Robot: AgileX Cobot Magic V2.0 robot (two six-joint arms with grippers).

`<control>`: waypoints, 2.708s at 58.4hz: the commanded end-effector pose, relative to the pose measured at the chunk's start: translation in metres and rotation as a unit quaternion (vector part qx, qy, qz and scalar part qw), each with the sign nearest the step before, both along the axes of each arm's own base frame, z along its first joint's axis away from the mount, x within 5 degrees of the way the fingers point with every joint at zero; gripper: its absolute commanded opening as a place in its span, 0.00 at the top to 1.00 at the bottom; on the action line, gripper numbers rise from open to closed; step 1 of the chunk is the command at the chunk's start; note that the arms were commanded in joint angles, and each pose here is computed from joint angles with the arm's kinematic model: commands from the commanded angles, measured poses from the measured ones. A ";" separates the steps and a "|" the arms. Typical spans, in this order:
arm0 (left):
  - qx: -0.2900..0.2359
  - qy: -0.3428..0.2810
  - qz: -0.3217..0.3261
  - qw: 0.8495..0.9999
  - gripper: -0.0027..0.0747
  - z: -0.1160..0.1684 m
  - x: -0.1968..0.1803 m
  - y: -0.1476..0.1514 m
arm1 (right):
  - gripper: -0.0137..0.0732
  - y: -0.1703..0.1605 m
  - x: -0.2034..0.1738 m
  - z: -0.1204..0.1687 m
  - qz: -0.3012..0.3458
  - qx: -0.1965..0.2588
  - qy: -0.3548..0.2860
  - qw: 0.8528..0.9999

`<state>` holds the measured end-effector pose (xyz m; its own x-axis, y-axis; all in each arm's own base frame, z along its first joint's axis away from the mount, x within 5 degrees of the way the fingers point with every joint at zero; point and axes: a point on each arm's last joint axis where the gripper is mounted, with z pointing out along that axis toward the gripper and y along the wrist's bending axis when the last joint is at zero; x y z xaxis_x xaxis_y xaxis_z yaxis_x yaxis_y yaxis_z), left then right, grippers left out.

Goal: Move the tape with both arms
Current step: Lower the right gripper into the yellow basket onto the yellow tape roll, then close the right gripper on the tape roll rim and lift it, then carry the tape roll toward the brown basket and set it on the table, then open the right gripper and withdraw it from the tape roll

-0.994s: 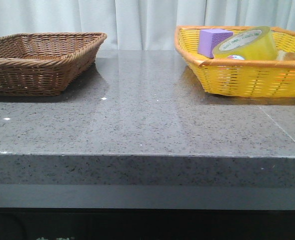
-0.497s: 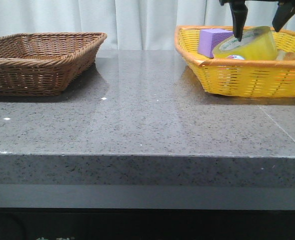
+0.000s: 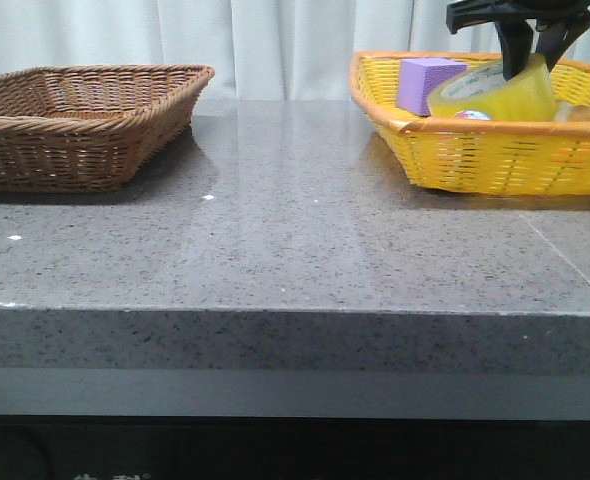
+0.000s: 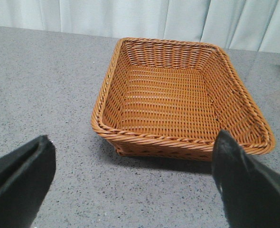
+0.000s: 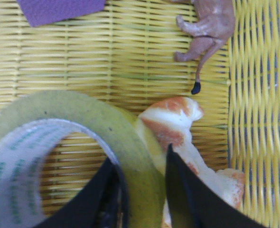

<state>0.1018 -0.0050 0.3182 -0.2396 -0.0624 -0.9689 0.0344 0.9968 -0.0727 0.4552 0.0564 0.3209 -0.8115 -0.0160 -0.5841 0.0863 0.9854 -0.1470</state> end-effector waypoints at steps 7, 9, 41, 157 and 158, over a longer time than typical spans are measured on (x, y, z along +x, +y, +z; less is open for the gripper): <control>-0.008 -0.052 0.005 0.999 0.11 0.018 0.002 0.001 | 0.78 -0.006 -0.011 0.045 0.001 -0.003 -0.073 0.997; -0.008 -0.052 0.005 0.999 0.11 0.018 0.002 0.001 | 0.79 -0.006 -0.011 0.046 0.001 -0.002 -0.076 0.997; -0.008 -0.052 0.005 0.999 0.11 0.018 0.002 0.001 | 0.79 0.008 -0.077 0.141 0.037 0.069 -0.199 0.977; -0.006 -0.052 0.005 0.999 0.11 0.018 0.002 0.001 | 0.95 0.143 -0.170 0.072 0.309 0.190 -0.145 0.920; -0.006 -0.052 0.005 0.999 0.11 0.018 0.002 0.001 | 0.94 0.142 -0.170 0.073 0.308 0.191 -0.147 0.920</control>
<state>0.1018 -0.0048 0.3181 -0.2394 -0.0580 -0.9692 0.0338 0.9971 -0.0680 0.2918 0.2079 0.3586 -0.6208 -0.2435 -0.7452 -0.5153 0.8431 0.1538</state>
